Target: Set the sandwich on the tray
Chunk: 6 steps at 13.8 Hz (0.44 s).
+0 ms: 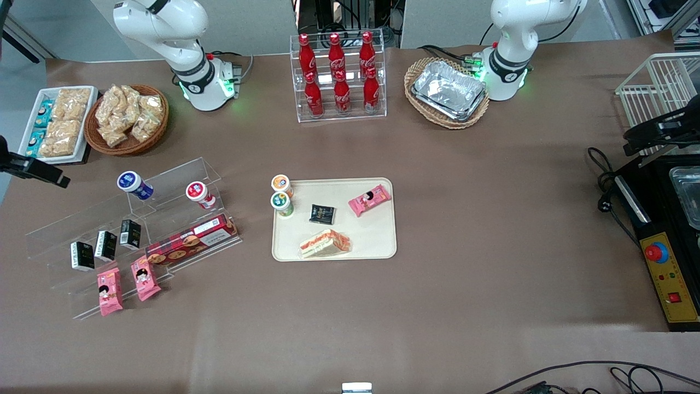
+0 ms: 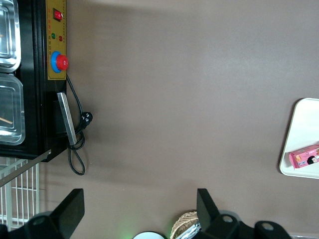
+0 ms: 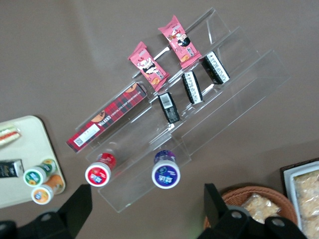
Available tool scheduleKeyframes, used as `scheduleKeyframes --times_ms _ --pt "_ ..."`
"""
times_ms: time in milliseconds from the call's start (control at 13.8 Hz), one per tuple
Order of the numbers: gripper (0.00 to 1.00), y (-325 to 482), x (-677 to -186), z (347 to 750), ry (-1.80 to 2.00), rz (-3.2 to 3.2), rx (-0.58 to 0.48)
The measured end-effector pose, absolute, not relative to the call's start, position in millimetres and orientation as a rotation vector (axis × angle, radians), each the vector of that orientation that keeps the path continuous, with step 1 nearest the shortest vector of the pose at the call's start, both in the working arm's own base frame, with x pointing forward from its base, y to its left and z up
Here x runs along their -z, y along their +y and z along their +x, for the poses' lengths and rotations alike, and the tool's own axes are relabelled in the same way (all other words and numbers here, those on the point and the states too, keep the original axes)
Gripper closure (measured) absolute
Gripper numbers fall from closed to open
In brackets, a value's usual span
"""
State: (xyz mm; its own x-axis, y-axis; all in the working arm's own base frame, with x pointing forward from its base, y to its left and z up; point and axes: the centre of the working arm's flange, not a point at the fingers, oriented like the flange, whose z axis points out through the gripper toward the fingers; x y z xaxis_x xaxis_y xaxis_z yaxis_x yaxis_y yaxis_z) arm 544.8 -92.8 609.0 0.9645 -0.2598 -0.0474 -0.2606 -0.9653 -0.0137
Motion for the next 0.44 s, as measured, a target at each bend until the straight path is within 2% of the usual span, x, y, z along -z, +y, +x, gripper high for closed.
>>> scheduleKeyframes --times_ms 436 --pt "0.0 -102.4 -606.6 541.5 0.371 -3.096 -0.086"
